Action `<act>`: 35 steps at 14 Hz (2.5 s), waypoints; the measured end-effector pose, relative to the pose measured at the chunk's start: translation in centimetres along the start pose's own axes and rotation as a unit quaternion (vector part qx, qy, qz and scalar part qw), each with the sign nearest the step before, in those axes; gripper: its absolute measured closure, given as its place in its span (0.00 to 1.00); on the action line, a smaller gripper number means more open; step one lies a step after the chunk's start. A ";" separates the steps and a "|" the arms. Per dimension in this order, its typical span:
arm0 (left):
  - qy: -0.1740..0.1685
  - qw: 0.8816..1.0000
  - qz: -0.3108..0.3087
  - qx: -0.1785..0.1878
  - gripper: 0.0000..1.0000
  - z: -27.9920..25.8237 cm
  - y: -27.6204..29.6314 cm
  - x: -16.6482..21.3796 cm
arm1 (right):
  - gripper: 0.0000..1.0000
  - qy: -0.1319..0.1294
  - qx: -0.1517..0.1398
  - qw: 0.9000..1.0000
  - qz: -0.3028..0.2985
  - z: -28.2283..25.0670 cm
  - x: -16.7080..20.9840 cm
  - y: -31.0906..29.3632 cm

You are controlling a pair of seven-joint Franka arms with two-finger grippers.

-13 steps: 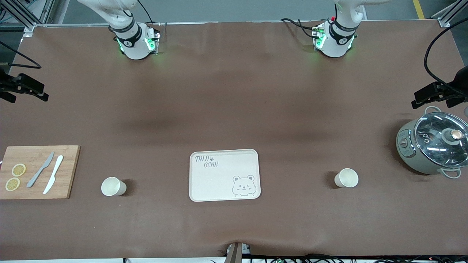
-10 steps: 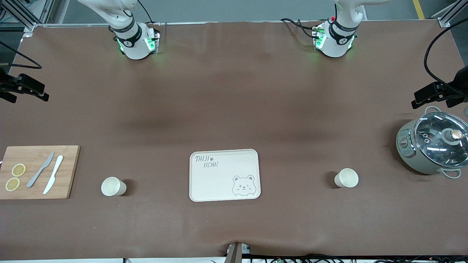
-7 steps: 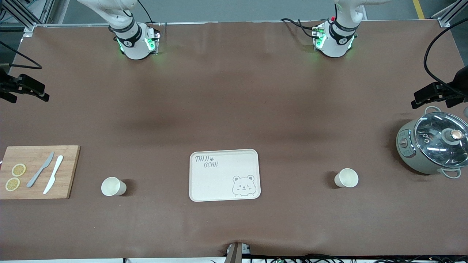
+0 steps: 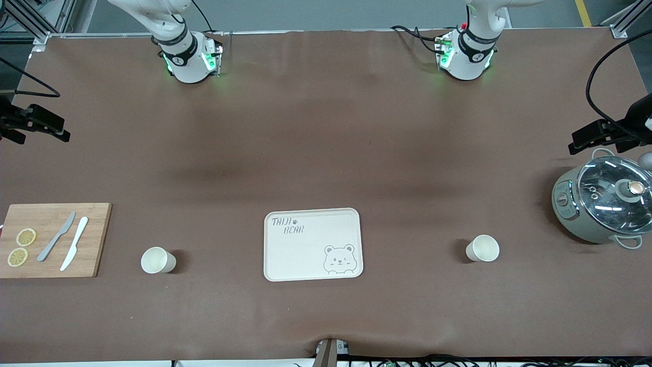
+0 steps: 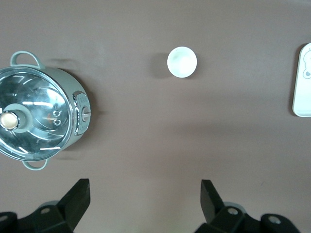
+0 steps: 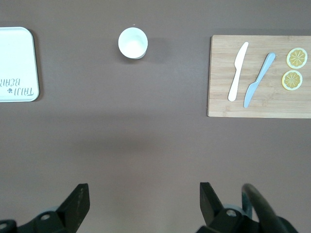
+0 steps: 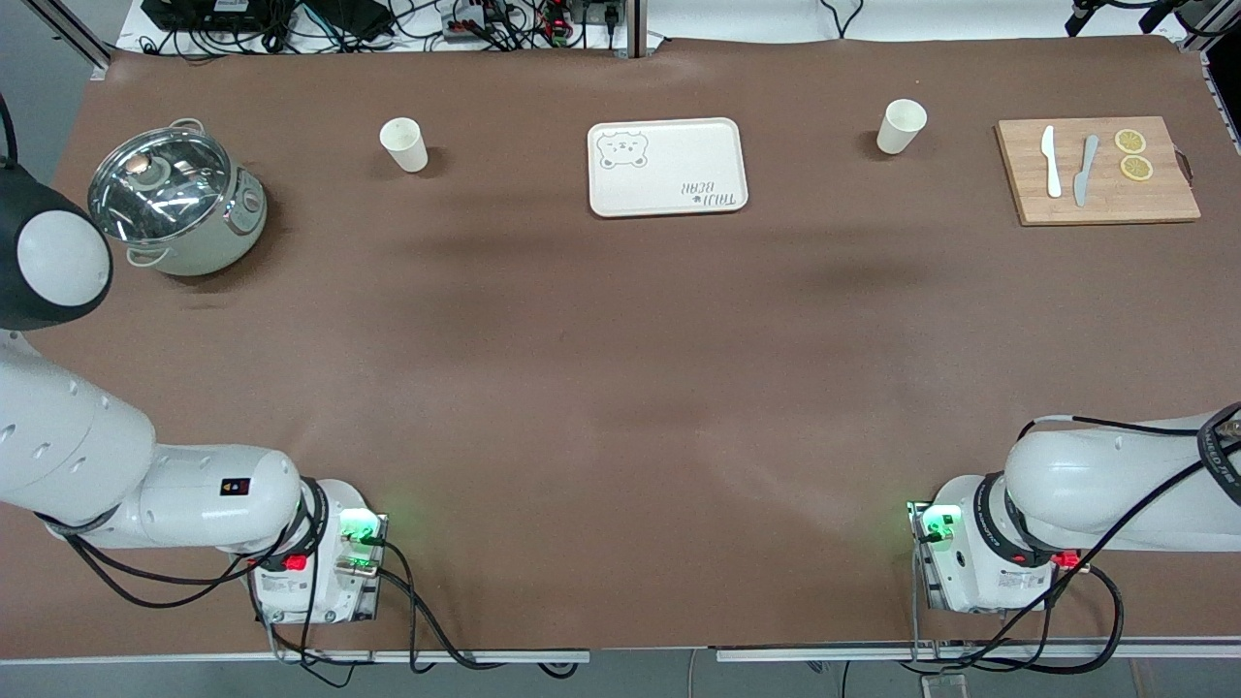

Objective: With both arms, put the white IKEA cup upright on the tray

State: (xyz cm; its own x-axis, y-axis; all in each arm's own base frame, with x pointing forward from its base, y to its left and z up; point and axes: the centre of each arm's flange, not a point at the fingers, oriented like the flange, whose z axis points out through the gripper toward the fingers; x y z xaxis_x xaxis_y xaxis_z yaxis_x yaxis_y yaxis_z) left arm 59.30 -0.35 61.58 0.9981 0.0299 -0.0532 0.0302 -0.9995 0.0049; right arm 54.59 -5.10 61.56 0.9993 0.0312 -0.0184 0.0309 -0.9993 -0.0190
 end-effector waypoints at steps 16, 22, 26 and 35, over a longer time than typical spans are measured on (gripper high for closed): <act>0.018 0.999 0.038 0.005 0.00 20.1 2.3 12.0 | 0.00 -0.038 0.026 0.999 0.011 20.0 13.4 3.8; 0.022 0.999 0.045 0.001 0.00 28.5 3.4 14.3 | 0.00 -0.033 0.032 0.999 0.013 26.9 17.1 4.5; 0.006 0.999 0.054 -0.002 0.00 32.5 4.1 14.6 | 0.00 -0.022 0.033 0.999 0.014 30.5 18.2 4.5; -0.010 0.998 0.066 -0.003 0.00 39.0 3.6 14.9 | 0.00 0.011 0.034 0.998 0.059 34.5 19.6 4.4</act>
State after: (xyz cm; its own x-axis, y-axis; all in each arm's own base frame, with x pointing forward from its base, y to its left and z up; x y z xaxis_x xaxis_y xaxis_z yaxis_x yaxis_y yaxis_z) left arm 72.25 -3.75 21.87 0.9921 -0.1028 -0.0716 -0.1016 -0.9946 0.0199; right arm 73.65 -8.20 26.58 0.9961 -0.0880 -0.0021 -0.0878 -0.9924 -0.0860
